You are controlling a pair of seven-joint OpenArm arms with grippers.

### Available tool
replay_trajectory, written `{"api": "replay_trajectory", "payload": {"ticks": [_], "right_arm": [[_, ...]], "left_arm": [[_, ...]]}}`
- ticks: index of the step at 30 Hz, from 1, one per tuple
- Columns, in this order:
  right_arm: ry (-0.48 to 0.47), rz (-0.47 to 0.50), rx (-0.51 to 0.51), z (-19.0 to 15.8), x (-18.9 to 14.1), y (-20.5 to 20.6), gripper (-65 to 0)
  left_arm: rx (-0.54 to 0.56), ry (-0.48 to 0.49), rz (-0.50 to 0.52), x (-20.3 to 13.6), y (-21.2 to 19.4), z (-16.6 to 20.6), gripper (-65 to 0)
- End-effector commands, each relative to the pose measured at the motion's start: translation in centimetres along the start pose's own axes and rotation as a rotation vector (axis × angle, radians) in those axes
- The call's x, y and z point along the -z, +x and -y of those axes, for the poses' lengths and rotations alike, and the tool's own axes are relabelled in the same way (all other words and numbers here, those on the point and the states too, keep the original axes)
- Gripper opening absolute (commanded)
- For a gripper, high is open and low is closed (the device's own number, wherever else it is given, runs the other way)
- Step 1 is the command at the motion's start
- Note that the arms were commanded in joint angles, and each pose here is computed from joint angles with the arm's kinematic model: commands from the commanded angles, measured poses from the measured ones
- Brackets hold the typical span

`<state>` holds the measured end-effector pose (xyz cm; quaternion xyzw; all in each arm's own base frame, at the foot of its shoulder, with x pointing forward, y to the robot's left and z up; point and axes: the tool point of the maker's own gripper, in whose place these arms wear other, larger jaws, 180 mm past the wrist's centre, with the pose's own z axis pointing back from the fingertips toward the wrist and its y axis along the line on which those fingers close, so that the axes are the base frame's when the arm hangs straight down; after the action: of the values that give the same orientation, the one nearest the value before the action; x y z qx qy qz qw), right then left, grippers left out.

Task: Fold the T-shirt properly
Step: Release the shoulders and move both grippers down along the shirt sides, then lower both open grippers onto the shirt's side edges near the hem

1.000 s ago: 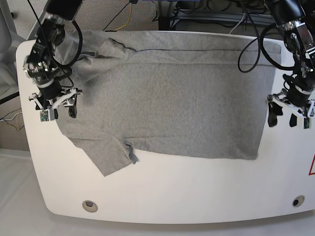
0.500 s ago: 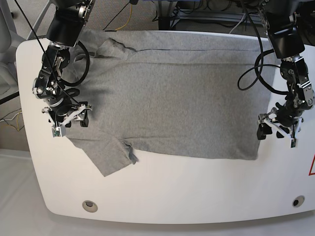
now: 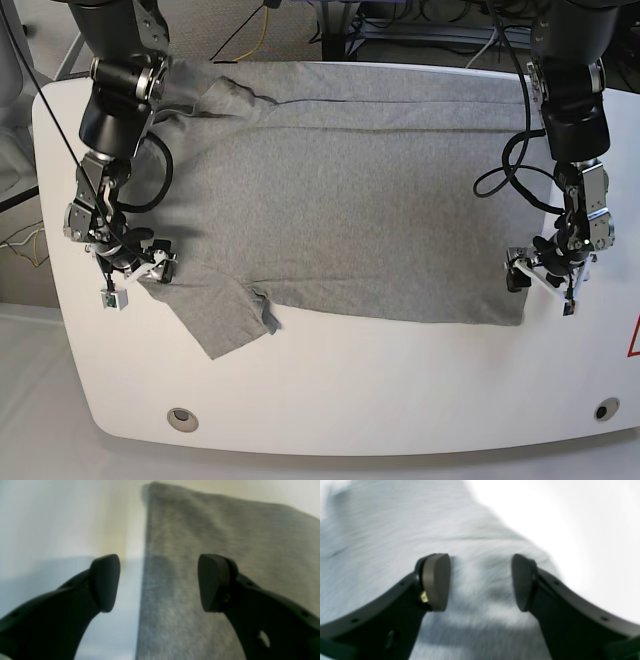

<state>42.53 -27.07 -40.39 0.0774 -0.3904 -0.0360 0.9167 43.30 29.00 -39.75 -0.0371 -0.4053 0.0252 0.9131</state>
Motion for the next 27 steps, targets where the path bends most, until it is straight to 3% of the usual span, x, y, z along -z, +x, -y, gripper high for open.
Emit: {"api": "replay_trajectory", "payload": {"ticks": [1, 15, 27], "right_arm": [[0.017, 0.098, 0.001, 0.0, -0.2, 3.6, -28.2], [0.029, 0.089, 0.049, -0.2, 0.9, 1.9, -28.2], [0.031, 0.138, 0.052, -0.2, 0.8, 2.4, -27.8]], "left_arm": [[-0.001, 0.005, 0.062, -0.2, 2.7, -0.8, -19.4], [-0.034, -0.030, 0.077, 0.7, 3.1, 0.6, -20.3], [-0.035, -0.053, 0.072, 1.0, 3.6, 1.4, -19.9]]}}
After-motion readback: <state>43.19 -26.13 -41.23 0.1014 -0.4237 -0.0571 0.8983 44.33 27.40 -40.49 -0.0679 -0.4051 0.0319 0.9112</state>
